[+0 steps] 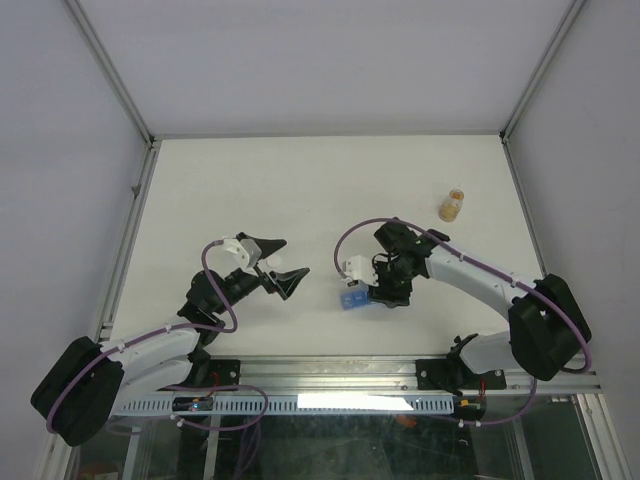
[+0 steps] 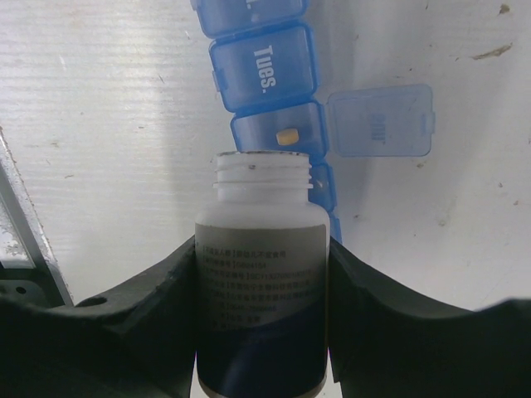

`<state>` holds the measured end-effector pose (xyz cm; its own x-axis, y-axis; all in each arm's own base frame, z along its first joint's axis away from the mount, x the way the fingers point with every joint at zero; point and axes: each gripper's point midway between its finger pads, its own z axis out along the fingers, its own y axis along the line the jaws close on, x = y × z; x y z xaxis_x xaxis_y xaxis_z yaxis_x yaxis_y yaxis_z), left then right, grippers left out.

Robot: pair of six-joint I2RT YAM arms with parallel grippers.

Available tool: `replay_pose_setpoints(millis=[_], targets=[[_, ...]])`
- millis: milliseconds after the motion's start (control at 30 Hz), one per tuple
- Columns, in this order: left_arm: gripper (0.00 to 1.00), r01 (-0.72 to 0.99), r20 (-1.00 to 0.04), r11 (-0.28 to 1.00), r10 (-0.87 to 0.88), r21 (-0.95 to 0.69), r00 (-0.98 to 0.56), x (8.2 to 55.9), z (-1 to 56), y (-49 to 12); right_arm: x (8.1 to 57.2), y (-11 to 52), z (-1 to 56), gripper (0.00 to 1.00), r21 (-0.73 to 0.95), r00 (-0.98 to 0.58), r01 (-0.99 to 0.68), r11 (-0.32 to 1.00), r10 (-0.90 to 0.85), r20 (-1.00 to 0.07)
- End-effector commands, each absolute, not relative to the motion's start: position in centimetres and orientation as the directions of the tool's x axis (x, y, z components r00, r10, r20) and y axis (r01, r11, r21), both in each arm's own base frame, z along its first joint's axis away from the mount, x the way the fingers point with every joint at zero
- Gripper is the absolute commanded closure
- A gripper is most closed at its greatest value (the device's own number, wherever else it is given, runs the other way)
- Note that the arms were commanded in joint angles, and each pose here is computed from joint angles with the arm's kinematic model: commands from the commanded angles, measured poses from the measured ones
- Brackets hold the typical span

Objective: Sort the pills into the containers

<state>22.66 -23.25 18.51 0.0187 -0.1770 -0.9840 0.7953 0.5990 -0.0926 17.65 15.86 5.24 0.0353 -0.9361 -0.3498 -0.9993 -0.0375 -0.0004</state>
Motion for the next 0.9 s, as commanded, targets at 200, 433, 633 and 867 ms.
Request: replay_pose_setpoints(millis=[200, 433, 633, 867], targets=[[0.01, 0.811, -0.973, 0.584, -0.211, -0.049, 0.092, 22.2, 20.4, -23.3, 18.4, 16.8, 7.2, 1.00, -0.076, 0.055, -0.997, -0.031, -0.939, -0.341], [0.01, 0.810, -0.973, 0.585, -0.211, -0.049, 0.093, 22.2, 20.4, -23.3, 18.8, 16.9, 7.4, 1.00, -0.101, 0.056, -0.995, -0.023, -0.939, -0.338], [0.01, 0.810, -0.974, 0.584, -0.209, -0.050, 0.090, 22.2, 20.3, -23.3, 19.0, 16.9, 7.8, 1.00, -0.121, 0.071, -0.992, -0.031, -0.937, -0.343], [0.01, 0.811, -0.974, 0.583, -0.209, -0.050, 0.090, 22.2, 20.3, -23.3, 19.3, 16.4, 7.1, 1.00, -0.130, 0.066, -0.991, -0.027, -0.950, -0.305]])
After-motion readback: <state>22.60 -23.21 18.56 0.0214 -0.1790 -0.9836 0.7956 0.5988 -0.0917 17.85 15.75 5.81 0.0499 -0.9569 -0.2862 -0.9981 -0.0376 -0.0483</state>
